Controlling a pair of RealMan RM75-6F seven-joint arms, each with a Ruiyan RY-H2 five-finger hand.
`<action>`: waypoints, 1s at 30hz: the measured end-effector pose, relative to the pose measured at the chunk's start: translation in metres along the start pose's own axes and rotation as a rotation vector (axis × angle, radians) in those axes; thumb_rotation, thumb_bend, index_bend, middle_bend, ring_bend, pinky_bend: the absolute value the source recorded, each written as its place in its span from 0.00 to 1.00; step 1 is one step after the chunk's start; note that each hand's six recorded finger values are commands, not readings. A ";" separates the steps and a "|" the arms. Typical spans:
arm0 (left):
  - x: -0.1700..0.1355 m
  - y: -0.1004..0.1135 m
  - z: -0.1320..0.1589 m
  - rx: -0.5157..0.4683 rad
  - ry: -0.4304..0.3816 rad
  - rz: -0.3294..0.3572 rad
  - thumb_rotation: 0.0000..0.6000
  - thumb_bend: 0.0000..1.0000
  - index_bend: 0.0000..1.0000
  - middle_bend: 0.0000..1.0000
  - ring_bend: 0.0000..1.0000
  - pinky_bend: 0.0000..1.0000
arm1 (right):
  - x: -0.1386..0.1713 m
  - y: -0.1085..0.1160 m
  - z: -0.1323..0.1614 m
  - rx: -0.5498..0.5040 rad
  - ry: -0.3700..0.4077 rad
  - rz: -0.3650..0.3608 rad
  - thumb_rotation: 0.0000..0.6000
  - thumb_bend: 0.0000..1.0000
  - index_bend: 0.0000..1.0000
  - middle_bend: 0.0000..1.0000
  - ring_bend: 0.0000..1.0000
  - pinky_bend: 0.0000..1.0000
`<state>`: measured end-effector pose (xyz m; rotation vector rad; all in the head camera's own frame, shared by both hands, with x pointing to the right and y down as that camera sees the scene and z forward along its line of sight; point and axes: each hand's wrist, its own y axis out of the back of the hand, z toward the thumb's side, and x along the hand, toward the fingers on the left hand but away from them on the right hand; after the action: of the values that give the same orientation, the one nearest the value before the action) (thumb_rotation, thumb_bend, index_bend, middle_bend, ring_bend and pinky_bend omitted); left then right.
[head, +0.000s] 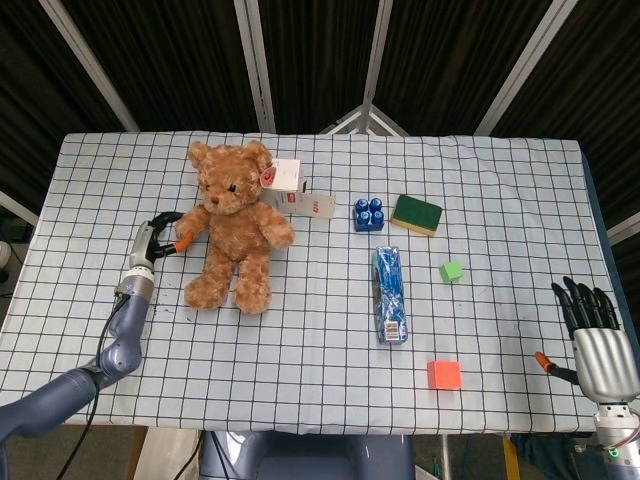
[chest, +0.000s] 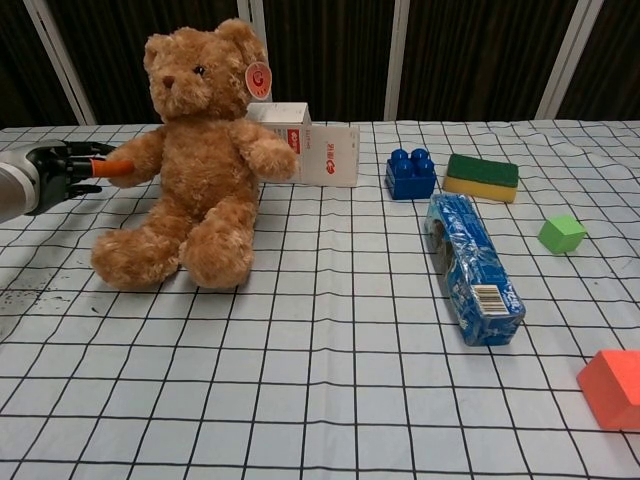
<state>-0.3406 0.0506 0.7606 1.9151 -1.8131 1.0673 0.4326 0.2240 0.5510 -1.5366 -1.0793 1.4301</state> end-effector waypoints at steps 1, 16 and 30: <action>0.000 0.000 0.000 0.000 0.002 0.003 1.00 0.55 0.39 0.31 0.00 0.00 | 0.000 0.000 0.000 -0.001 0.000 0.001 1.00 0.15 0.00 0.00 0.00 0.00; 0.001 -0.005 0.013 -0.009 -0.033 0.044 1.00 0.58 0.41 0.33 0.00 0.00 | -0.001 -0.002 0.001 0.001 0.001 0.007 1.00 0.15 0.00 0.00 0.00 0.00; -0.004 -0.004 0.018 0.011 -0.047 0.063 1.00 0.58 0.41 0.33 0.00 0.00 | 0.000 -0.003 0.002 0.002 0.001 0.011 1.00 0.15 0.00 0.00 0.00 0.00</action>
<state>-0.3307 0.0422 0.7461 1.9167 -1.9083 1.0630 0.4309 0.2245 0.5533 -1.5446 -1.0697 1.4372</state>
